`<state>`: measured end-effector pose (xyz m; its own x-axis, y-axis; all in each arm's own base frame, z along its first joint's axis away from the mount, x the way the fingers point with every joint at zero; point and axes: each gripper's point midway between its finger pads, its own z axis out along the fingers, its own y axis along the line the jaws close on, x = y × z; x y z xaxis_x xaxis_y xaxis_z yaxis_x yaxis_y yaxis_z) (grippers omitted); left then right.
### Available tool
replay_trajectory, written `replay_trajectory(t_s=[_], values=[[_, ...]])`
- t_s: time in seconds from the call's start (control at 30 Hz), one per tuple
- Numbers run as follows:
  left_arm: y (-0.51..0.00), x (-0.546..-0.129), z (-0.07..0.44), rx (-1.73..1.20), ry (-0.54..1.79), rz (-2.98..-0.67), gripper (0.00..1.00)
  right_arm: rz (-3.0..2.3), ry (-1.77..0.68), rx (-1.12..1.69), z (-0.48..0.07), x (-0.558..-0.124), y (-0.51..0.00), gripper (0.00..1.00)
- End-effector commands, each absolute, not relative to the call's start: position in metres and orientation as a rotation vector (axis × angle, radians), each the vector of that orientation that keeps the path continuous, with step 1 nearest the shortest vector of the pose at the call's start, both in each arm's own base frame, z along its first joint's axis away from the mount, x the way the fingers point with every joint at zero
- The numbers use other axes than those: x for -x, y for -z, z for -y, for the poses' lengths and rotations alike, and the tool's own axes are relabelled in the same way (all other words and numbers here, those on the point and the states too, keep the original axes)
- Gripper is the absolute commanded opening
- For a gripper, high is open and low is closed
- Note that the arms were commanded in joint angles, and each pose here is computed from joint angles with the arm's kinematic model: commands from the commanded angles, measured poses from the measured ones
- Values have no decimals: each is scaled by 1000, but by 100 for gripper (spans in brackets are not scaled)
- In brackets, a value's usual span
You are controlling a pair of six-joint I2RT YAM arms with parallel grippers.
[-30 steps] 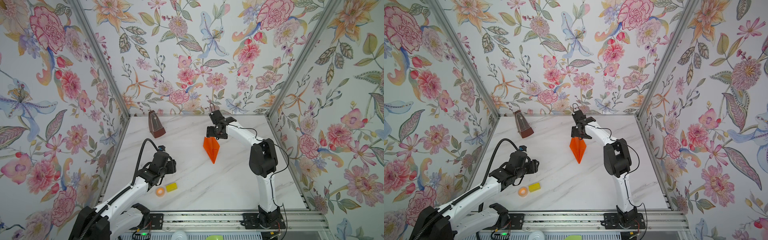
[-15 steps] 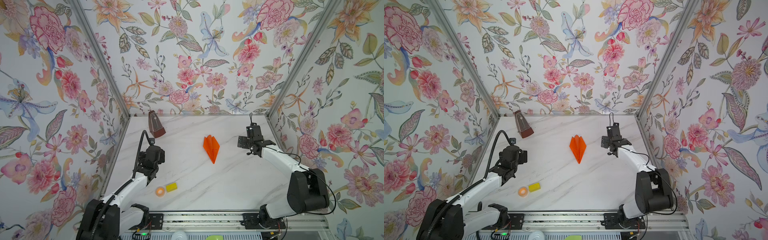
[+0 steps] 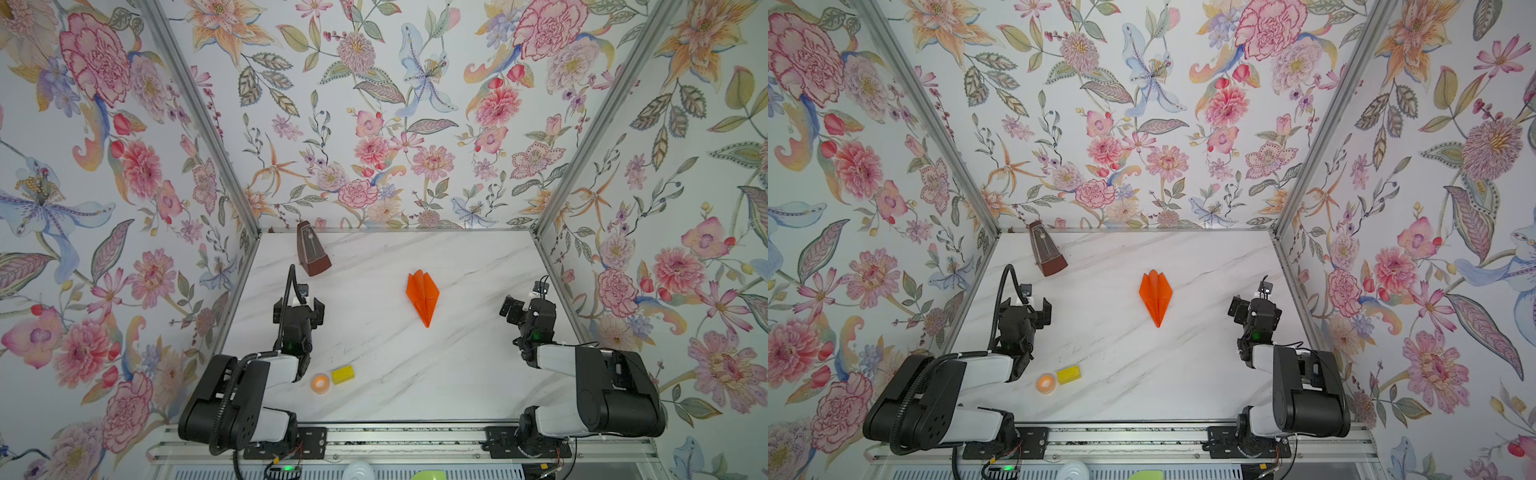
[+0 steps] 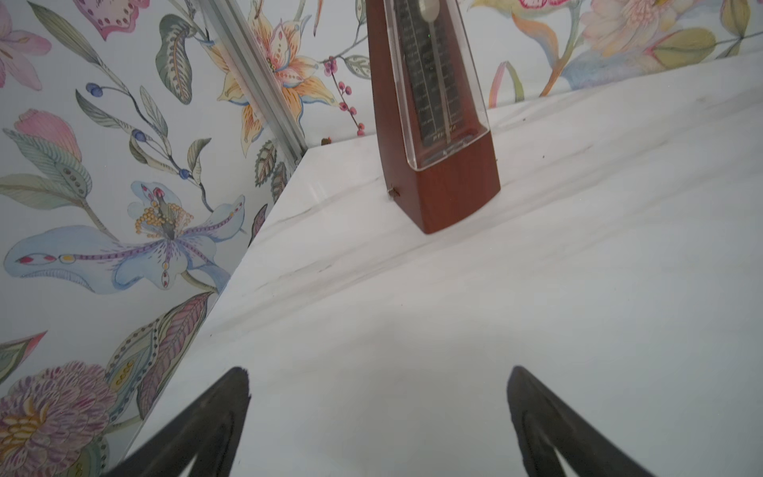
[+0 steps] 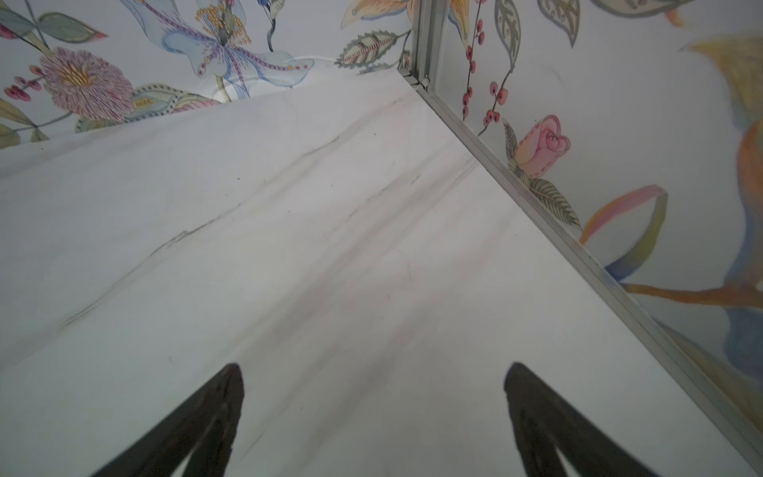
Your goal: Fold a paper plane with a square sheet of paper (fold left side to right side)
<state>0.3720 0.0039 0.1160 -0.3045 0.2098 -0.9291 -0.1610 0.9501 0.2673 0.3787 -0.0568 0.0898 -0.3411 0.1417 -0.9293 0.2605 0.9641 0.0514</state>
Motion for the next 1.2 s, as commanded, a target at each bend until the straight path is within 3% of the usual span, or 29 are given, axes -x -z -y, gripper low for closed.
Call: replay_trajectory(t_s=[0.0, 0.23, 0.47, 1.17], values=[[-136, -390, 4, -56, -305, -1747, 99, -1790, 52, -201, 42, -385, -107, 99], [-123, -401, -19, 48, -165, -1809, 99, -1806, 71, -222, 45, -385, -105, 99], [-114, -387, -9, -6, -109, -1752, 99, -1806, 75, -225, 45, -385, -105, 99], [-116, -387, -16, 32, -131, -1746, 99, -1806, 77, -218, 44, -385, -105, 99]])
